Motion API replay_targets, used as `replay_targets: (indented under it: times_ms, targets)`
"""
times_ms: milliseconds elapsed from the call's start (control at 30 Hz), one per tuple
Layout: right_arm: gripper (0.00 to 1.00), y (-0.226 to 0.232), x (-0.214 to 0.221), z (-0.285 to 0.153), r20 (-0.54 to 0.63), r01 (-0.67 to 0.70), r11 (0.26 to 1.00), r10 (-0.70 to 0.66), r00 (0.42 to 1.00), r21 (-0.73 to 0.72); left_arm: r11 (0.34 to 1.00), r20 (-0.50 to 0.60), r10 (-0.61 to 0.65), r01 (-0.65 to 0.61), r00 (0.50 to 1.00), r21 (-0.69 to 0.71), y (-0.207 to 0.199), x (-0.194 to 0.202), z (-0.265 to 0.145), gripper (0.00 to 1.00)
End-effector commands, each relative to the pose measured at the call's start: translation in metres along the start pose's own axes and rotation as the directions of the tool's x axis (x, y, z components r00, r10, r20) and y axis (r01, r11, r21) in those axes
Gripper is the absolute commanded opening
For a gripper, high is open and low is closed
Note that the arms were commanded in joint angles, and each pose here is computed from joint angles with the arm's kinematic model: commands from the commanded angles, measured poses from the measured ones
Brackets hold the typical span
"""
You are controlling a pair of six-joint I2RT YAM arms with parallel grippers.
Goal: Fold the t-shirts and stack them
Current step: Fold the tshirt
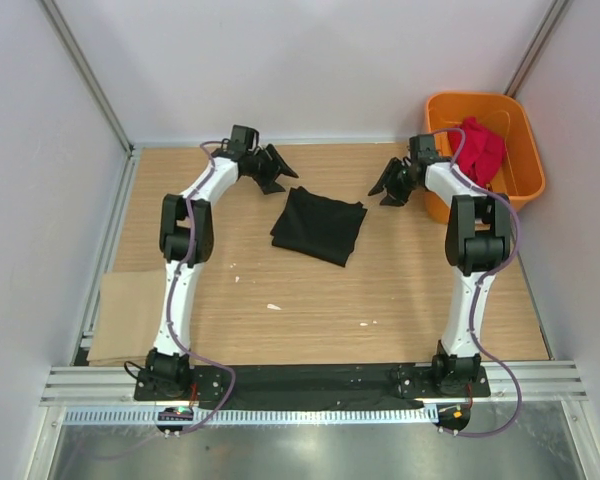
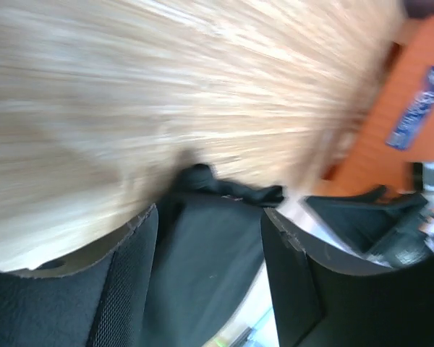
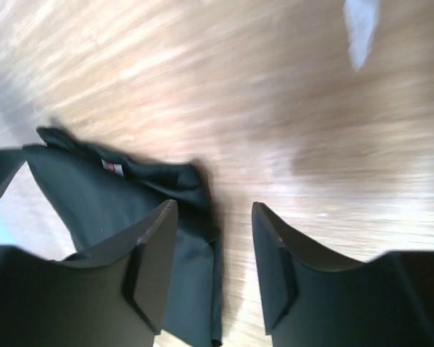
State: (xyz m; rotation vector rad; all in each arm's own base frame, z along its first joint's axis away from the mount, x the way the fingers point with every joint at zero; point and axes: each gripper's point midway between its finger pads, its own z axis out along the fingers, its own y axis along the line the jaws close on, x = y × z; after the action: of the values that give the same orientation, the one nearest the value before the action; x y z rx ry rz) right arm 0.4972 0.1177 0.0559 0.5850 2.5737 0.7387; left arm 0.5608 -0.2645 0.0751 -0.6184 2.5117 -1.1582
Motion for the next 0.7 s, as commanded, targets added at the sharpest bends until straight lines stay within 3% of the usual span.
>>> replay_targets:
  times_ms: [0, 133, 300, 367, 533, 667]
  targets:
    - [0.52, 0.030, -0.045, -0.045, 0.169, 0.155, 0.988, -0.157, 0.973, 0.024, 0.976, 0.155, 0.220, -0.219, 0.963, -0.022, -0.051, -0.030, -0.068, 0.61]
    - [0.57, 0.054, -0.025, -0.067, 0.167, 0.253, 0.967, -0.248, 0.954, -0.011, 0.948, 0.195, 0.313, -0.317, 0.929, -0.015, -0.067, -0.011, -0.120, 0.60]
    - [0.66, 0.055, 0.022, -0.054, 0.104, 0.298, 0.954, -0.292, 0.951, -0.041, 0.927, 0.084, 0.366, -0.371, 0.927, 0.060, -0.048, 0.033, -0.121, 0.64]
    - [0.65, 0.059, 0.030, -0.053, 0.099, 0.318, 0.947, -0.313, 0.945, -0.046, 0.902, 0.073, 0.421, -0.426, 0.904, 0.069, -0.047, 0.043, -0.129, 0.64]
    - [0.63, 0.084, 0.044, -0.040, 0.116, 0.421, 0.906, -0.414, 0.903, -0.038, 0.908, 0.047, 0.412, -0.414, 0.910, 0.061, -0.029, 0.066, -0.139, 0.61]
    - [0.62, 0.086, 0.044, -0.025, 0.098, 0.426, 0.902, -0.430, 0.897, 0.065, 0.912, 0.029, 0.406, -0.407, 0.913, 0.057, -0.021, 0.082, -0.147, 0.58]
